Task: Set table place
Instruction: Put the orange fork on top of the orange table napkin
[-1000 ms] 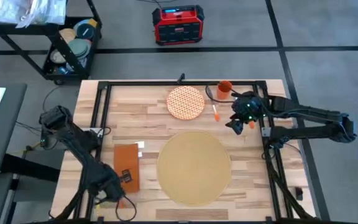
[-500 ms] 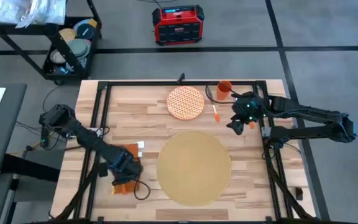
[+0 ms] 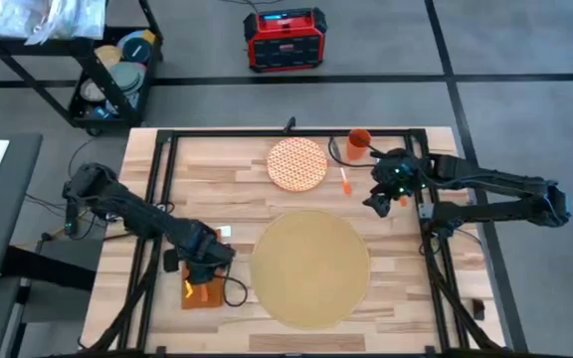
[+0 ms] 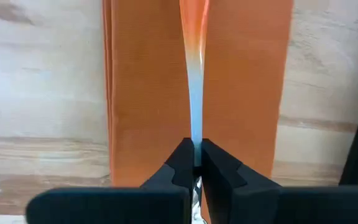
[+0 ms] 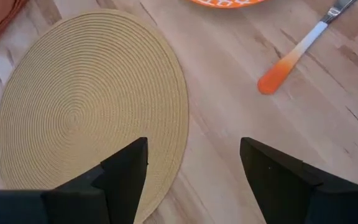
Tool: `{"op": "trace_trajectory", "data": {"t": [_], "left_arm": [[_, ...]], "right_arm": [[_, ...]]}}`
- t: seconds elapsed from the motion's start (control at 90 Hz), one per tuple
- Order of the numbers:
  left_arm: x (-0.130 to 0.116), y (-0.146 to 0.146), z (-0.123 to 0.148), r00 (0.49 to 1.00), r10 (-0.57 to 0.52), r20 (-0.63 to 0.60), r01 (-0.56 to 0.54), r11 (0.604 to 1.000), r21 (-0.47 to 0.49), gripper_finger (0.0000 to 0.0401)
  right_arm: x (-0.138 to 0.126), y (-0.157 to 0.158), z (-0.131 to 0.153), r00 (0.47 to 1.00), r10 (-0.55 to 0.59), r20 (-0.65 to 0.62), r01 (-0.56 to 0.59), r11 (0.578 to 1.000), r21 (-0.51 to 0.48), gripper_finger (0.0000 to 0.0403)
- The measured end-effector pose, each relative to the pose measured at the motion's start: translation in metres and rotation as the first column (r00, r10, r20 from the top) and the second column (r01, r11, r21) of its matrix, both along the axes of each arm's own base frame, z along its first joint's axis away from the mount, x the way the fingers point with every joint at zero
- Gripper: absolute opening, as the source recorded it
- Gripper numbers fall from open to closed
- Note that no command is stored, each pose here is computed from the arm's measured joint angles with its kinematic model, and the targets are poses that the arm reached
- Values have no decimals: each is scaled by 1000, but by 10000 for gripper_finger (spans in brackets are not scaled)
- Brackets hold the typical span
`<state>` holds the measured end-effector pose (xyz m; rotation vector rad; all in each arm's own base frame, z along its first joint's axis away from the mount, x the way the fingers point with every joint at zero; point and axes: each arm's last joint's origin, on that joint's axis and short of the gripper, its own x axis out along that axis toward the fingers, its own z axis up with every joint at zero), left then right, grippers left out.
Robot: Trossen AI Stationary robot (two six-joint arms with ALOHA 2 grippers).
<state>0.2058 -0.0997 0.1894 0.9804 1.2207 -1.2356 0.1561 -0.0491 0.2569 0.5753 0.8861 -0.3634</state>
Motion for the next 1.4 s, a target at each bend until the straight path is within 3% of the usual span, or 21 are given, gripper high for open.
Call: {"op": "trace_trajectory", "data": {"t": [0.178, 0.522, 0.8, 1.4], "left_arm": [[-6, 1, 3, 999, -31, 14, 31, 999, -9, 0], [-23, 9, -18, 998, -63, -8, 63, 998, 2, 0], [-16, 6, -24, 994, -69, 89, 73, 997, -34, 0], [-24, 8, -37, 995, -81, 61, 85, 994, -70, 0]], "right_arm": [[0, 0, 0, 1000, -24, 2, 24, 1000, 18, 245], [0, 0, 0, 999, -39, 4, 39, 999, 29, 245], [0, 0, 0, 999, -40, 4, 40, 999, 29, 245], [0, 0, 0, 999, -45, 4, 45, 998, 32, 245]]}}
